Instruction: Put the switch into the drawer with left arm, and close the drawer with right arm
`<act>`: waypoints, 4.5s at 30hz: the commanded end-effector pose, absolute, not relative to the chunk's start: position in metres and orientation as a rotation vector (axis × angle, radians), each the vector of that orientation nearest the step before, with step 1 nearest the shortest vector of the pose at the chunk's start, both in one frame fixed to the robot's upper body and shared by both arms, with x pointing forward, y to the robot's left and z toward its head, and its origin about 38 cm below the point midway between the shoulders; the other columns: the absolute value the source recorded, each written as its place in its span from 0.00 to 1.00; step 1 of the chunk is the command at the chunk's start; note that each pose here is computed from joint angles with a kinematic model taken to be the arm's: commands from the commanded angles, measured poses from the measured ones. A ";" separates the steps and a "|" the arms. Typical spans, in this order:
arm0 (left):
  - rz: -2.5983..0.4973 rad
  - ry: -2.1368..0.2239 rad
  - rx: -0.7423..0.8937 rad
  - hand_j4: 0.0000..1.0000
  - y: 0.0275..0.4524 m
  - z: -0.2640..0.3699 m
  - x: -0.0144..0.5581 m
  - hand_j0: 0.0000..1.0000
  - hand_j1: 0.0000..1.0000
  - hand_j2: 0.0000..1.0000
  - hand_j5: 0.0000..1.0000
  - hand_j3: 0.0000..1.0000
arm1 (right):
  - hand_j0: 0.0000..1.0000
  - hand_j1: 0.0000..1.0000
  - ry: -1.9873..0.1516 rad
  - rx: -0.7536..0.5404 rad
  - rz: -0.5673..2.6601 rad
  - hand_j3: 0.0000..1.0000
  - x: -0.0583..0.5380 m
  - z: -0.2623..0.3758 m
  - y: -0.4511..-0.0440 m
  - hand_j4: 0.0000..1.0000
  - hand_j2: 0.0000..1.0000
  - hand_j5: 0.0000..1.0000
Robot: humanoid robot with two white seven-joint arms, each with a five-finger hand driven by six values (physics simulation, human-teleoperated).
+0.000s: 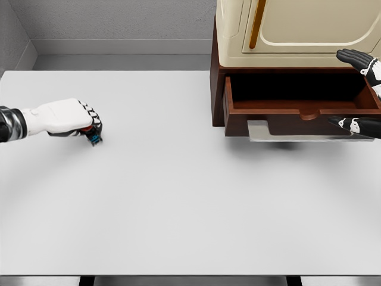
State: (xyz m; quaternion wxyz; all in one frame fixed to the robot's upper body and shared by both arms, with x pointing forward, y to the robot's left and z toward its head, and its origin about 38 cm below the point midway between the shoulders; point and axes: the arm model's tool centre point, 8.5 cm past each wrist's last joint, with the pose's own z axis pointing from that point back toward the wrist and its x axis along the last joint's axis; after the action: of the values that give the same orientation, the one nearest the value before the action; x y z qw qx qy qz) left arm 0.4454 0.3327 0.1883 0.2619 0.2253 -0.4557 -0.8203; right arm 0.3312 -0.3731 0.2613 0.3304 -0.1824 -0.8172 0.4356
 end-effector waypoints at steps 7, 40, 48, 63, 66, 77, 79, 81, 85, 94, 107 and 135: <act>-2.199 -1.264 0.617 0.50 0.331 0.198 0.449 0.50 0.50 0.50 0.50 0.50 | 1.00 1.00 -2.138 -0.475 1.134 1.00 0.331 0.262 -0.374 1.00 1.00 1.00; -2.202 -1.546 0.677 0.50 0.271 0.271 0.465 0.50 0.50 0.50 0.50 0.50 | 1.00 1.00 -2.134 -0.476 1.128 1.00 0.330 0.261 -0.375 1.00 1.00 1.00; -2.217 -1.633 0.683 0.50 0.245 0.287 0.467 0.50 0.50 0.50 0.50 0.50 | 1.00 1.00 -2.133 -0.475 1.128 1.00 0.330 0.260 -0.375 1.00 1.00 1.00; -2.258 -1.791 0.673 0.50 0.200 0.310 0.456 0.50 0.50 0.50 0.50 0.50 | 1.00 1.00 -2.133 -0.475 1.128 1.00 0.330 0.260 -0.375 1.00 1.00 1.00; -2.271 -1.814 0.670 0.50 0.194 0.313 0.450 0.50 0.50 0.50 0.50 0.50 | 1.00 1.00 -2.133 -0.475 1.128 1.00 0.330 0.260 -0.375 1.00 1.00 1.00; -2.277 -1.909 0.641 0.50 0.165 0.321 0.445 0.50 0.50 0.50 0.50 0.50 | 1.00 1.00 -2.133 -0.475 1.128 1.00 0.330 0.260 -0.375 1.00 1.00 1.00; -2.276 -1.929 0.643 0.50 0.159 0.325 0.445 0.50 0.50 0.50 0.50 0.50 | 1.00 1.00 -2.133 -0.475 1.128 1.00 0.330 0.260 -0.375 1.00 1.00 1.00; -2.274 -1.940 0.637 0.50 0.156 0.326 0.445 0.50 0.50 0.50 0.50 0.50 | 1.00 1.00 -2.132 -0.474 1.128 1.00 0.329 0.260 -0.375 1.00 1.00 1.00; -2.274 -1.963 0.636 0.50 0.149 0.330 0.444 0.50 0.50 0.50 0.50 0.50 | 1.00 1.00 -2.130 -0.475 1.128 1.00 0.330 0.259 -0.376 1.00 1.00 1.00; -2.266 -2.034 0.609 0.50 0.127 0.338 0.442 0.50 0.50 0.50 0.50 0.50 | 1.00 1.00 -2.132 -0.474 1.128 1.00 0.329 0.260 -0.375 1.00 1.00 1.00; -2.292 -2.125 0.545 0.50 0.082 0.347 0.435 0.50 0.50 0.50 0.50 0.50 | 1.00 1.00 -2.131 -0.474 1.128 1.00 0.330 0.259 -0.375 1.00 1.00 1.00; -2.281 -2.189 0.474 1.00 0.028 0.362 0.439 1.00 1.00 1.00 1.00 1.00 | 1.00 1.00 -2.130 -0.474 1.128 1.00 0.330 0.259 -0.375 1.00 1.00 1.00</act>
State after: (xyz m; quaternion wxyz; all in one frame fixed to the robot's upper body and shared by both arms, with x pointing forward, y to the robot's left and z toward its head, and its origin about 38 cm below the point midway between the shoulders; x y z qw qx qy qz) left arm 0.4381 0.0281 0.3617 -0.0317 0.1500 -0.6819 -0.7152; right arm 0.3295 -0.3751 0.2585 0.3355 -0.1828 -0.8157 0.4343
